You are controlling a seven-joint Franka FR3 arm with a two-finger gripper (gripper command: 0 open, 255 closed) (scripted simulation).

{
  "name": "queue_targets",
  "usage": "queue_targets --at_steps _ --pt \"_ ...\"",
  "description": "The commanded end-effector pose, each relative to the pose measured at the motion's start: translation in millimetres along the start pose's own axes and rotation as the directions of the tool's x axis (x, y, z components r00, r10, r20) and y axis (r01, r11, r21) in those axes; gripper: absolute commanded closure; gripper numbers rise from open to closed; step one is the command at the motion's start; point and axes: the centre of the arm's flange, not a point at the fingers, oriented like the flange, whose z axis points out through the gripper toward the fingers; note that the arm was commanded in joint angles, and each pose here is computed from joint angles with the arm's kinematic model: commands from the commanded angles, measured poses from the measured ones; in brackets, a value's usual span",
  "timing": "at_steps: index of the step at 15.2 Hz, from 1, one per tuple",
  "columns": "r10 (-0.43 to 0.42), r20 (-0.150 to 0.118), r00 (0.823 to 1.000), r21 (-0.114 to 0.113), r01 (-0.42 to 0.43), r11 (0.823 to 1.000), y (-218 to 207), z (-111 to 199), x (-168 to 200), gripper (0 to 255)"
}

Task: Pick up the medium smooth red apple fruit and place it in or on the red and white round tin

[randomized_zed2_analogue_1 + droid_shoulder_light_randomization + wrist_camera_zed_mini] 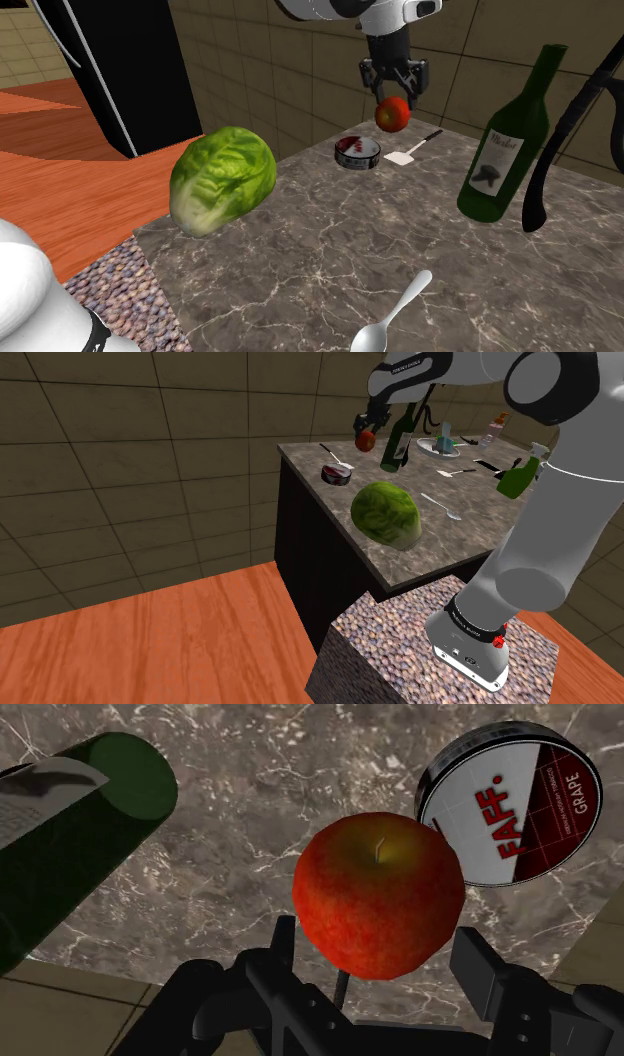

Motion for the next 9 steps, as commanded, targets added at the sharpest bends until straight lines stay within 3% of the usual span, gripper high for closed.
queue_targets --at_steps 1,6,9 --pt "0.001 0.000 1.000 0.000 -0.001 1.000 -26 0 10 255" --pt "0.001 0.000 1.000 0.000 -0.001 1.000 -91 -4 33 255" --pt "0.002 0.000 1.000 0.000 -0.002 1.000 -93 11 28 255"
